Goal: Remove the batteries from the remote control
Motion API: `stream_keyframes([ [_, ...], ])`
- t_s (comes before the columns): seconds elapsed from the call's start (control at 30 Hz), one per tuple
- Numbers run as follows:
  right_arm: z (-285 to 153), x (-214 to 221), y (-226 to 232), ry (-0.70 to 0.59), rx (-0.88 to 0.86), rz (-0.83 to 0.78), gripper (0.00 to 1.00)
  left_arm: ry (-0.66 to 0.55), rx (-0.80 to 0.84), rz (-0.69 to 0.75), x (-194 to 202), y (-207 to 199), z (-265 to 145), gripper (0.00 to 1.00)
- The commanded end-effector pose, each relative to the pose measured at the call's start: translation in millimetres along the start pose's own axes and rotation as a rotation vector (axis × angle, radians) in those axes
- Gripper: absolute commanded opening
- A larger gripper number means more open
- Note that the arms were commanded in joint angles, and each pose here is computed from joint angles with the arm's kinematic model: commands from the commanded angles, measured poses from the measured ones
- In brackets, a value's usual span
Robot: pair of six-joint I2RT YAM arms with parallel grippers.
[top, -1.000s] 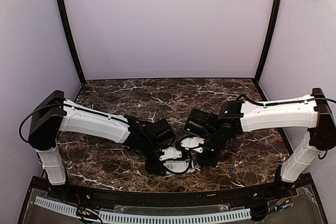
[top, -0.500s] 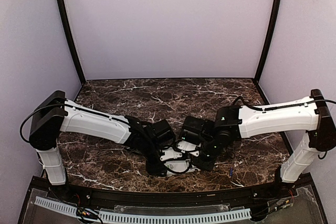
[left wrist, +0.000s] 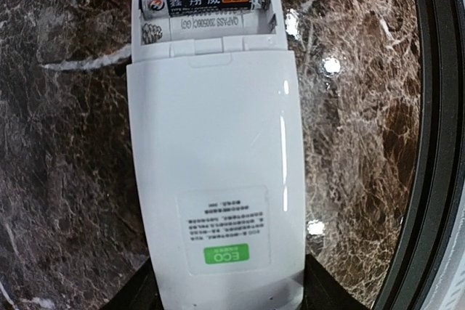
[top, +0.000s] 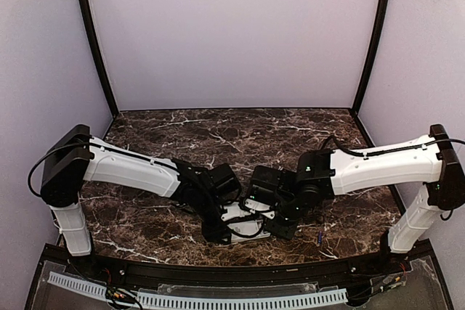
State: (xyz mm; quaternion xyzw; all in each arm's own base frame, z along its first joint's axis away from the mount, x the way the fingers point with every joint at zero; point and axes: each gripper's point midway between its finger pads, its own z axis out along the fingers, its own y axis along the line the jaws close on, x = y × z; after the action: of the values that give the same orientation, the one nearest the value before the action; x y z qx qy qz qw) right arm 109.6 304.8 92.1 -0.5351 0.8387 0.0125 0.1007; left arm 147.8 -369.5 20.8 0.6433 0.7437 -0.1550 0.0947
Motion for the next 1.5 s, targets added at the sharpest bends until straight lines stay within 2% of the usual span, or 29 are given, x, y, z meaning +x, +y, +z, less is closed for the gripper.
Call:
stream_keyframes([
  [0.0, 9.0, 4.6, 12.6, 0.021, -0.029, 0.006, 0.00, 0.011, 0.045, -0.112, 13.6, 2.0, 13.6, 0.00],
  [0.73, 6.1, 9.4, 27.4, 0.015, -0.022, 0.040, 0.00, -0.009, 0.084, -0.198, 16.7, 8.1, 19.4, 0.00],
  [1.07, 9.9, 14.2, 20.1, 0.024, 0.032, 0.080, 0.00, -0.010, 0.104, -0.215, 18.3, 6.9, 19.5, 0.00],
  [1.23, 1.4, 1.8, 16.9, -0.040, 0.044, 0.101, 0.00, -0.005, 0.107, -0.212, 19.9, 6.0, 19.9, 0.00],
  [1.47, -32.5, -13.2, -2.9, -0.165, 0.047, 0.178, 0.00, 0.011, 0.081, -0.204, 25.6, 8.8, 20.7, 0.00],
])
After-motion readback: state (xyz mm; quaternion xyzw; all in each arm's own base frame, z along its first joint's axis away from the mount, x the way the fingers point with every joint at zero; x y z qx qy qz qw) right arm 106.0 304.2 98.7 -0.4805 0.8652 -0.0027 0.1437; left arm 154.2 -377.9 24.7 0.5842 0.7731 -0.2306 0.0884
